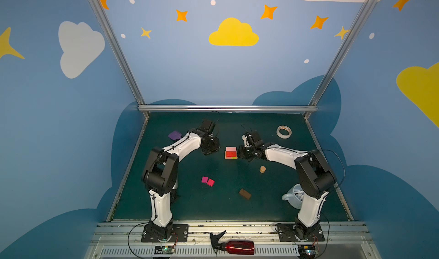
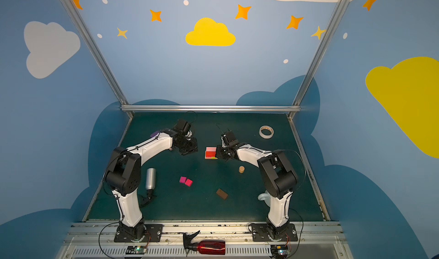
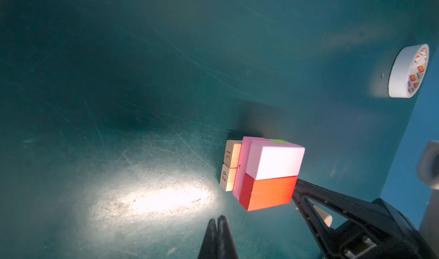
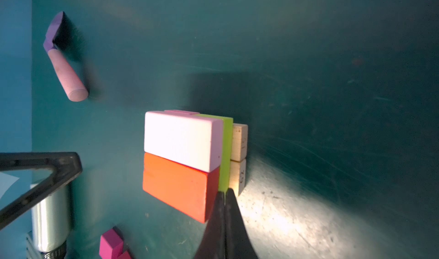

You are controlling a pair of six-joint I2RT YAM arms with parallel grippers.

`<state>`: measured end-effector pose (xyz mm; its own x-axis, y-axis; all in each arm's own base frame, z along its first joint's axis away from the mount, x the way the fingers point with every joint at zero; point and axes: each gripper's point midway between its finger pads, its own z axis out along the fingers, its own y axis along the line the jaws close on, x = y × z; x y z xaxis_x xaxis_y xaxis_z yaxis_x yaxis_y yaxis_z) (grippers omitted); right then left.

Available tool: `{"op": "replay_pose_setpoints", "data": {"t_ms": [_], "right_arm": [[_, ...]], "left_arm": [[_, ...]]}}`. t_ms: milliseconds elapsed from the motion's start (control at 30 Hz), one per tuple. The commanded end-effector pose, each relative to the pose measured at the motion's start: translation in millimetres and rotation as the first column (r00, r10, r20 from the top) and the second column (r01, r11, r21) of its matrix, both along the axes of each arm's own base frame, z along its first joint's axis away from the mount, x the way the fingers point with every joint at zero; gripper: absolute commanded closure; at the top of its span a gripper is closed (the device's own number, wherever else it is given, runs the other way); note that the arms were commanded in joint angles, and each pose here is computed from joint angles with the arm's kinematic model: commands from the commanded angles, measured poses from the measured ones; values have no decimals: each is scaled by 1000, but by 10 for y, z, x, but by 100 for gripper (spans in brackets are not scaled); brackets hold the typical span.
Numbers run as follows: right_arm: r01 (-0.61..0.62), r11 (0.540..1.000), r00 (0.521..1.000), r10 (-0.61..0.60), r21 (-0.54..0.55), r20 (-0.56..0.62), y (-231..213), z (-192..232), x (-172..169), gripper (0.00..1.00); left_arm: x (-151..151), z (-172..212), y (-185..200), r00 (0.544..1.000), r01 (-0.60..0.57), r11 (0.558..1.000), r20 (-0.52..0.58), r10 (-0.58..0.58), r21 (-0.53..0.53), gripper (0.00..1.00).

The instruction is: Build the wood block tower

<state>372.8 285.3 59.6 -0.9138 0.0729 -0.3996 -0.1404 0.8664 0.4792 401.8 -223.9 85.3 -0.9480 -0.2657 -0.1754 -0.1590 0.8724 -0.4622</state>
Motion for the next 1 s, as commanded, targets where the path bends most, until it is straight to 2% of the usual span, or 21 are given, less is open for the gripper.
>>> {"op": "replay_pose_setpoints", "data": {"t_ms": [0,67,200,300,467,700,867,967], "right_arm": [[19,1000,998,-19,-2,54,-65,267,-12,100],[20,1000,998,-20,-3,64,-101,332,-46,100],[16,1000,996,-15,-7,93,-172,485,-129,100],[10,1000,994,-10,-2,111,-212,579,-210,100],[3,1000,991,-3,3,130,-264,676,-359,100],[2,1000,990,-3,7,140,-316,704,-519,100],[13,1000,989,-15,11,146,-372,707,-597,100],[18,1000,989,-19,11,148,-401,713,-633,100]], "left_arm": [[-6,118,87,1000,5,998,18,-6,59,96],[-71,140,170,1000,14,994,16,-16,110,96],[-320,149,428,999,44,960,-7,-44,278,94],[-566,148,573,997,75,924,-35,-67,375,84],[-959,90,658,991,128,882,-94,-95,453,67],[-1224,-53,676,989,127,879,-128,-75,460,41],[-1287,-173,648,986,137,874,-149,-75,466,40],[-1346,-283,686,983,131,865,-175,-50,484,46]]}}
